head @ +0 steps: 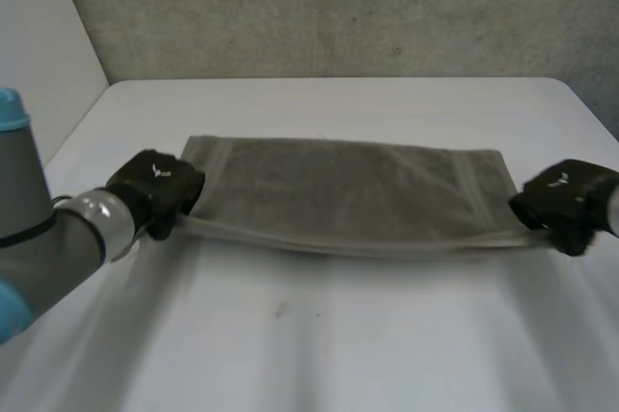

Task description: Fold the towel.

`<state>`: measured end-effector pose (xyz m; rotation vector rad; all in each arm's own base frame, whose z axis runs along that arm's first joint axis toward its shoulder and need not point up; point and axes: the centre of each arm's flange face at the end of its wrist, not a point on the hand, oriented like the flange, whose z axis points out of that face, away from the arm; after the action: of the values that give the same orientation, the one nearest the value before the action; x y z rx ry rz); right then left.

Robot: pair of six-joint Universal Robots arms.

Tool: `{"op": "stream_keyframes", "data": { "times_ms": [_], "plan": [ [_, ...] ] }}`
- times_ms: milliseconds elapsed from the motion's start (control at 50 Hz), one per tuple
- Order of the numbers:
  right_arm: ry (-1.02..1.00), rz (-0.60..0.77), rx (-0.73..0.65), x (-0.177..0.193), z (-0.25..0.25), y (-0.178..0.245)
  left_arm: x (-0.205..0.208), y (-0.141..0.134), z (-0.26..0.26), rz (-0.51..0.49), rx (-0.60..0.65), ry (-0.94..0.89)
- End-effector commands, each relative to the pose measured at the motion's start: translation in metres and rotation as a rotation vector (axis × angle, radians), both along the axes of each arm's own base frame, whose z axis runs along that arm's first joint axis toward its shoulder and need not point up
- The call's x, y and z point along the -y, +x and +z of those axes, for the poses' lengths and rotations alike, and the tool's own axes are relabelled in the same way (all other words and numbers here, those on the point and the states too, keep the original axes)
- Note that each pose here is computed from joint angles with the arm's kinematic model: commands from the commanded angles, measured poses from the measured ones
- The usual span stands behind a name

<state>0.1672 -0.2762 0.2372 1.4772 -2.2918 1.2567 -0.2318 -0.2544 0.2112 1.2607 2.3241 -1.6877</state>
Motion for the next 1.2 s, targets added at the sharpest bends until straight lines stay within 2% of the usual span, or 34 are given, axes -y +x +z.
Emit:
{"op": "stream_keyframes", "data": {
  "times_ms": [20, 120, 240, 400, 440, 500, 600, 760, 1020, 1140, 1200],
  "plan": [
    [-0.016, -0.044, -0.044, -0.015, 0.009, -0.025, -0.041, 0.007, 0.001, -0.076, 0.136, 0.037],
    [-0.010, -0.044, -0.039, -0.017, 0.007, -0.026, -0.059, -0.002, -0.004, -0.137, 0.155, 0.053],
    [-0.002, -0.023, -0.026, -0.007, -0.005, -0.023, -0.046, -0.010, -0.015, -0.152, 0.161, 0.062],
    [-0.055, -0.064, 0.035, 0.045, -0.035, -0.020, 0.016, -0.035, -0.026, -0.144, 0.144, -0.082],
    [-0.073, -0.056, 0.096, 0.063, -0.044, -0.002, 0.047, -0.048, -0.031, -0.146, 0.153, -0.163],
    [-0.084, -0.056, 0.126, 0.071, -0.048, 0.007, 0.062, -0.053, -0.032, -0.144, 0.156, -0.199],
    [-0.167, -0.112, 0.213, 0.112, -0.062, 0.022, 0.111, -0.072, -0.047, -0.119, 0.154, -0.287],
    [-0.333, -0.136, 0.202, 0.148, -0.072, 0.046, 0.149, -0.086, -0.074, -0.103, 0.156, -0.333],
    [-0.372, -0.160, 0.163, 0.173, -0.092, 0.056, 0.166, -0.094, -0.096, -0.104, 0.177, -0.370],
    [-0.417, -0.189, 0.113, 0.177, -0.085, 0.054, 0.163, -0.096, -0.099, -0.107, 0.177, -0.367],
    [-0.447, -0.192, 0.134, 0.178, -0.069, 0.055, 0.159, -0.105, -0.091, -0.121, 0.165, -0.388]
  ]
}}
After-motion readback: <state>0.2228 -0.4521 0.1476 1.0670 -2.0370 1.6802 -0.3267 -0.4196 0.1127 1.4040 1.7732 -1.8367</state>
